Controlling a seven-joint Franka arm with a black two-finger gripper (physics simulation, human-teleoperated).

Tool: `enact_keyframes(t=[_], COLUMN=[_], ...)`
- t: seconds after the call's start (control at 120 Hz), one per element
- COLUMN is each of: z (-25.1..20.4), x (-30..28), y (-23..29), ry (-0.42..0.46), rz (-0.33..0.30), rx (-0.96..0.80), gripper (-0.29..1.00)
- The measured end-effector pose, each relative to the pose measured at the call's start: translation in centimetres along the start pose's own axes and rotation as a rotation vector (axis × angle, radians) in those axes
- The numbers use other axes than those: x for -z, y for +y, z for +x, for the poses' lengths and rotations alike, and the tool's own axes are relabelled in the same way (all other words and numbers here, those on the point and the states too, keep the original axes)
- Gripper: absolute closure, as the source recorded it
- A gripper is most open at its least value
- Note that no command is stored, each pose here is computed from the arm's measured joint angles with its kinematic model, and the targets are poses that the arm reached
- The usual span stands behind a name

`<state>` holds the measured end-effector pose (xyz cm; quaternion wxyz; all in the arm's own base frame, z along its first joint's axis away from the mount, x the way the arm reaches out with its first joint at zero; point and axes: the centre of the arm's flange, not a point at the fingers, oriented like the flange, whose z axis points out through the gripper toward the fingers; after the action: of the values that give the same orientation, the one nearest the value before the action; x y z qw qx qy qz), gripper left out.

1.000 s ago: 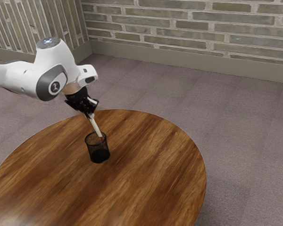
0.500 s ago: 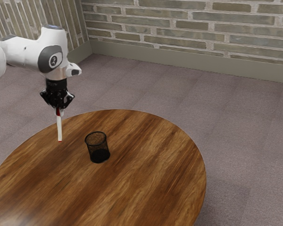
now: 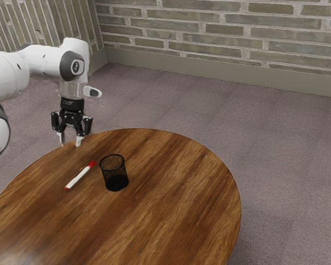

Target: Take the marker out of the pen holder and place it to the left of the pen holder.

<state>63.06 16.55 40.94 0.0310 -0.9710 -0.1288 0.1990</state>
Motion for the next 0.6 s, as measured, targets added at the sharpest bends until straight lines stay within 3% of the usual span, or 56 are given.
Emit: enact_keyframes(t=[0.1,0.2,0.308,0.383,0.6], z=[-12.7,-21.5,-25.5,-27.4,-28.3], x=[15.5,21.8,23.1,23.3,23.0], y=[2.5,4.3,4.6,7.8,8.9], ry=[0.370,0.546,0.588,0.599,0.588], rz=[-0.028,-0.030,0.010,0.046,0.073], rx=[-0.077,-0.133,-0.135,-0.182,-0.163], gripper=[0.18,0.11,0.07,0.05,0.02])
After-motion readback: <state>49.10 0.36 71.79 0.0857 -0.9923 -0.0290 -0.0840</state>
